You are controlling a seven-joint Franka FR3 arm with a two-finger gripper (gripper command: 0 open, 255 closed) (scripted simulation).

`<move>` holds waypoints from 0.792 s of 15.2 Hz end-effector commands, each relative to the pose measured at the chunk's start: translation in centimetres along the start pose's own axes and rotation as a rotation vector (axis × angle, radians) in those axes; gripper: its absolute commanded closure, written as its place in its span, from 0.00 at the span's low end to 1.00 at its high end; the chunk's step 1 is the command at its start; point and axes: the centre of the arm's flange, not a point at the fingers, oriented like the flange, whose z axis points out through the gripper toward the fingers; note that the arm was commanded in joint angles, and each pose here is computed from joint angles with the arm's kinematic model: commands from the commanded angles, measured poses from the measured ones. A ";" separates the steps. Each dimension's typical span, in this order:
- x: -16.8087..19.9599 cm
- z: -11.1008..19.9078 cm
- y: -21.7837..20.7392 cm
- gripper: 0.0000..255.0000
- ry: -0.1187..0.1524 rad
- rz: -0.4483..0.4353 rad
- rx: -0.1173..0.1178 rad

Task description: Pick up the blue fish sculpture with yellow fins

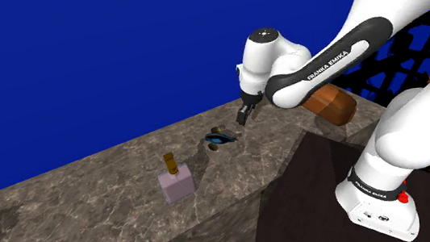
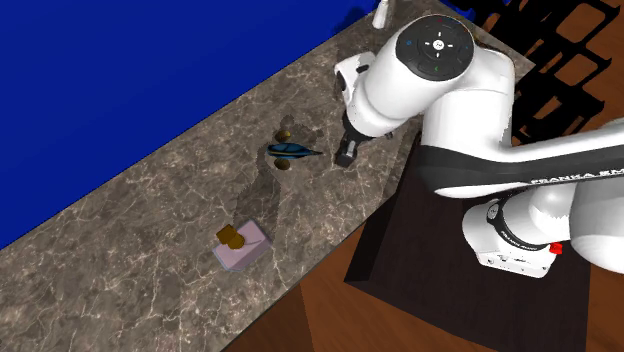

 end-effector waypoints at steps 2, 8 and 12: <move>0.6 3.9 -1.2 0.00 0.034 -0.024 -0.036; 2.2 11.6 -2.7 0.00 0.093 -0.067 -0.117; 3.5 16.7 -3.4 0.00 0.133 -0.095 -0.171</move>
